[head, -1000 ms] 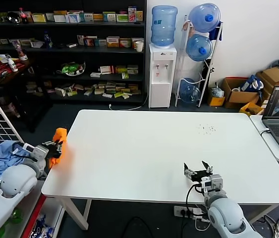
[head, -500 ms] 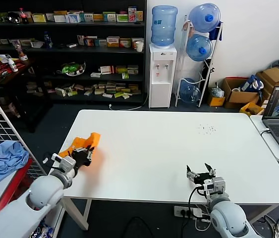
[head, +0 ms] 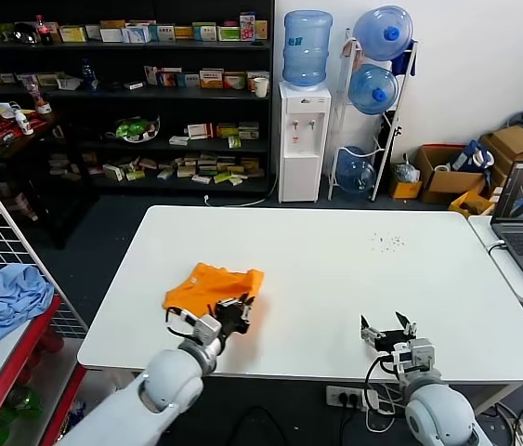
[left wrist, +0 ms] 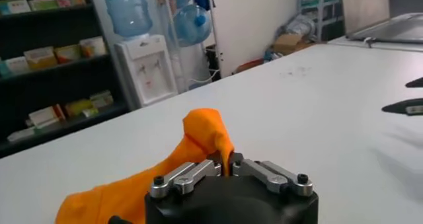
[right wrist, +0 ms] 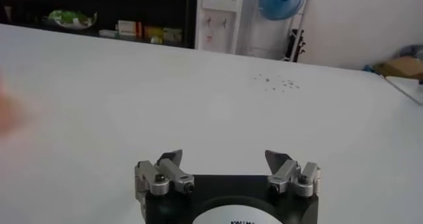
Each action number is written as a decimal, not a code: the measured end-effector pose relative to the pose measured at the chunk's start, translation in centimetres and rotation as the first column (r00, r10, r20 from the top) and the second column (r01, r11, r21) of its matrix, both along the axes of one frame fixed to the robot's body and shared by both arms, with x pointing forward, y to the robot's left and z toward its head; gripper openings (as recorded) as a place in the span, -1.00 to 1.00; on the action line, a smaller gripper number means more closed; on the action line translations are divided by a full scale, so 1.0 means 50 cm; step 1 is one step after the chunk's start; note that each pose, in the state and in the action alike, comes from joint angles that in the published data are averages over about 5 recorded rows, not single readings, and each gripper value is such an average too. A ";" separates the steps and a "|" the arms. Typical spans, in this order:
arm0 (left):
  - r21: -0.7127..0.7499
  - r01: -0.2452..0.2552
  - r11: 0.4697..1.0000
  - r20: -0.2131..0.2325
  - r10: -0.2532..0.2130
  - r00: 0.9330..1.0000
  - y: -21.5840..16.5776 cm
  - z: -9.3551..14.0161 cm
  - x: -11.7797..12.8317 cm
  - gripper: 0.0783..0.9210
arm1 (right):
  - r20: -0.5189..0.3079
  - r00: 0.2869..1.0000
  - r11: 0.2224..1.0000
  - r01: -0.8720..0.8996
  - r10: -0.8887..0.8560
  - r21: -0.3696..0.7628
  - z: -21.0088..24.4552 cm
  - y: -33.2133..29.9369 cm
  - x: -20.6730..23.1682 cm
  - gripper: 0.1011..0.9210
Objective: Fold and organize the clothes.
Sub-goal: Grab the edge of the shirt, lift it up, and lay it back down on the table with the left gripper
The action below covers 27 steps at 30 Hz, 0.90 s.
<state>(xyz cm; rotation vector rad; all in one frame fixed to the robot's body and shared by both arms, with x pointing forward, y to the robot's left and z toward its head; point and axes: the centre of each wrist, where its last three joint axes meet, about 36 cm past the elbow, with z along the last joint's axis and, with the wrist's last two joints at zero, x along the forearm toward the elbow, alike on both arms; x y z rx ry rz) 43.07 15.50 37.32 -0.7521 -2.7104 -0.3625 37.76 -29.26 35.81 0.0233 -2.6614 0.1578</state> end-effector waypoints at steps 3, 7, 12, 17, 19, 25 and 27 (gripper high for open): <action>-0.047 0.005 0.999 -0.008 -0.005 1.000 -0.054 -0.010 0.003 -0.85 | 0.002 1.000 1.000 0.005 -0.005 -0.003 0.002 -0.006 0.000 0.76; -0.113 -0.012 0.993 -0.019 0.010 1.000 -0.120 -0.019 0.012 -0.85 | 0.003 1.000 1.000 0.009 -0.009 -0.004 0.001 -0.007 0.001 0.76; -0.203 -0.065 0.977 -0.046 0.057 0.997 -0.195 -0.028 0.034 -0.80 | 0.003 1.000 1.000 0.013 -0.013 -0.004 -0.001 -0.006 0.004 0.76; -0.308 -0.140 0.941 -0.081 0.120 0.989 -0.252 -0.036 0.066 -0.49 | 0.009 1.000 1.000 0.017 -0.017 -0.003 -0.003 -0.003 0.009 0.76; -0.355 -0.170 0.919 -0.094 0.146 0.985 -0.272 -0.038 0.080 -0.35 | 0.014 1.000 1.000 0.018 -0.017 -0.001 -0.004 0.000 0.011 0.76; -0.467 -0.239 0.851 -0.109 0.212 0.971 -0.307 -0.048 0.103 0.06 | 0.033 0.999 1.000 0.017 -0.017 0.001 -0.002 0.005 0.013 0.76; -0.485 -0.244 0.839 -0.105 0.221 0.970 -0.312 -0.050 0.102 0.19 | 0.041 0.999 1.000 0.016 -0.016 0.000 0.000 0.004 0.012 0.76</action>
